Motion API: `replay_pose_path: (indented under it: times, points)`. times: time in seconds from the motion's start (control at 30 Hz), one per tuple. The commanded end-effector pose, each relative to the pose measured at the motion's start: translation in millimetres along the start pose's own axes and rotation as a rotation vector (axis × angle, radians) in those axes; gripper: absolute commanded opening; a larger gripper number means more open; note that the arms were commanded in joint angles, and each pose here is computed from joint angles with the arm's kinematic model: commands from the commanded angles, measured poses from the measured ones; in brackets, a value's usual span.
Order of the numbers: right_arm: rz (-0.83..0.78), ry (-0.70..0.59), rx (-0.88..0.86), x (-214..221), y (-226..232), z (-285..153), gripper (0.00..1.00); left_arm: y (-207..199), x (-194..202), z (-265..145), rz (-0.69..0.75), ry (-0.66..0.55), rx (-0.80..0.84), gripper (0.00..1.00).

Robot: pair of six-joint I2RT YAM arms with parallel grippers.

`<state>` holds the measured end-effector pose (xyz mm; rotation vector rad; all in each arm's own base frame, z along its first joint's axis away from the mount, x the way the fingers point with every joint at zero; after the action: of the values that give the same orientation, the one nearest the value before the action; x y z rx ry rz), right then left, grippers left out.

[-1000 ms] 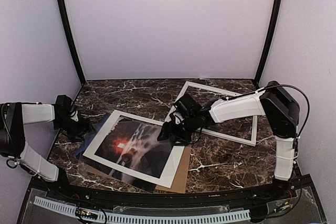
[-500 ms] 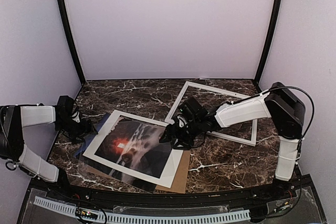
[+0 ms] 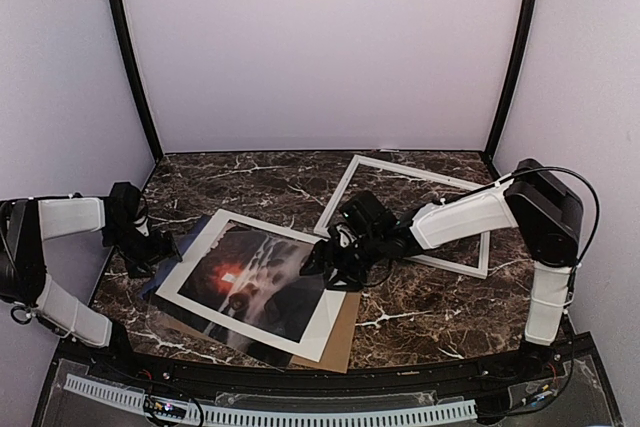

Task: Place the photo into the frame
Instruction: Pick up the glass panel from the mat board.

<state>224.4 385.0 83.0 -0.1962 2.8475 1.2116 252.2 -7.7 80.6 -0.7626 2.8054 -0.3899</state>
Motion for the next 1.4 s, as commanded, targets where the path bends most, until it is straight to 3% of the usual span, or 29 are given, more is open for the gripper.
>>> replay_pose_path:
  times: [0.0,0.23,0.5,0.87,1.37]
  points:
    - [0.056,0.088,0.065,23.2,-23.4,13.4,0.81,4.8,11.7,4.1,-0.033,0.09,-0.03,0.95]
    - [0.065,0.087,0.061,21.2,-19.3,12.7,0.81,1.8,20.7,15.8,-0.054,0.184,0.009,0.91]
    - [0.089,0.09,0.016,18.0,-12.3,17.0,0.81,-5.4,29.4,16.3,-0.117,0.185,0.106,0.86]
    - [0.085,0.055,-0.07,12.7,-7.2,9.8,0.78,-7.7,31.4,16.0,-0.114,0.175,0.122,0.84]
    - [-0.003,0.043,0.049,7.0,-13.5,5.3,0.79,-7.8,27.5,12.7,-0.101,0.133,0.117,0.83]
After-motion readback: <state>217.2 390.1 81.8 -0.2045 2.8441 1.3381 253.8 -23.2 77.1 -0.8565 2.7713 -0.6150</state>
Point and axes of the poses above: each gripper's point midway between its finger pads, its own z axis out along the fingers, its own y axis along the line the jaws close on, x = y × z, the point moved 5 cm from there along -z, back along the fingers, and after that the axes turned 5 degrees about -z, right-handed, at the moved point
